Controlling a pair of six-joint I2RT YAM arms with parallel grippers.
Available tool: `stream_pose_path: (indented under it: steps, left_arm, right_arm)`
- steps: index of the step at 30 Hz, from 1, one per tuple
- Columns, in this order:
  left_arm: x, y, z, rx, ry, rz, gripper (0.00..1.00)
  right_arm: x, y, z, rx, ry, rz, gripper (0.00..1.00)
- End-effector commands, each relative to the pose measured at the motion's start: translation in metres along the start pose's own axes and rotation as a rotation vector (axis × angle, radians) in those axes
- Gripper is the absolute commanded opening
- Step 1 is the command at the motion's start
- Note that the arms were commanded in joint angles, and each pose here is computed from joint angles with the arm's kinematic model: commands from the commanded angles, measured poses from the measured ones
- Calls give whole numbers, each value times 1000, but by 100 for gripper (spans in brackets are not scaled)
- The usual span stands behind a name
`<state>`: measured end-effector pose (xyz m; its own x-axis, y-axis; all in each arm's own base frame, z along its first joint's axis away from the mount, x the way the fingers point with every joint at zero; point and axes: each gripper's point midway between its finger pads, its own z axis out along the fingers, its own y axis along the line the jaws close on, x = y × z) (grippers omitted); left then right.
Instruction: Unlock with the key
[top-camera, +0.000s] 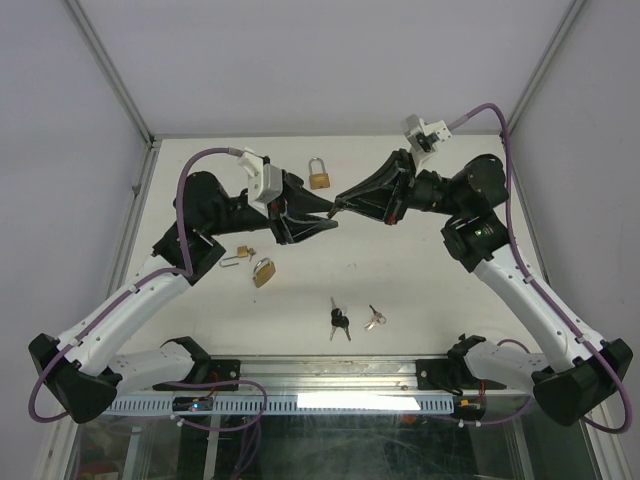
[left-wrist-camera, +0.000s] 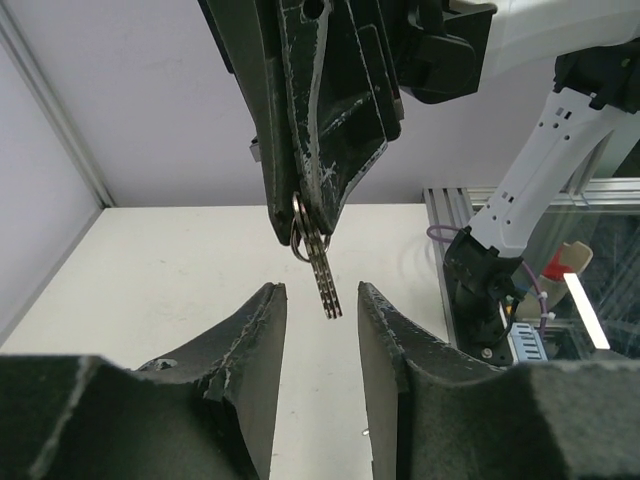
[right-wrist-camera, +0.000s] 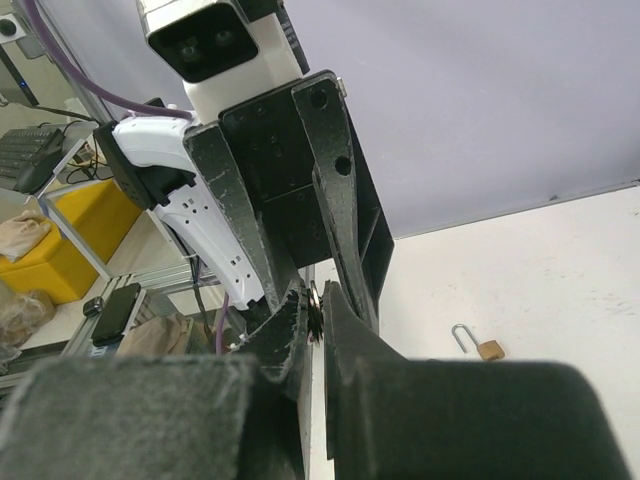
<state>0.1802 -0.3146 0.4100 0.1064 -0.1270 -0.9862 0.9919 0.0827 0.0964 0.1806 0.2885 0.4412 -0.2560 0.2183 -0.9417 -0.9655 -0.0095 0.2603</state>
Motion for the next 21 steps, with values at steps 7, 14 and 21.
stream_pose_path:
  steps: [7, 14, 21]
  left_arm:
    - [-34, -9, 0, 35, -79, 27, 21]
    - [-31, -6, -1, 7, -85, 20, 0]
    - [-13, 8, -9, -77, 4, 89, 0]
  right_arm:
    - [-21, 3, 2, 13, -50, -76, 0]
    - [-11, -2, 0, 36, -29, -58, 0]
    - [14, -3, -11, 55, 111, -77, 45]
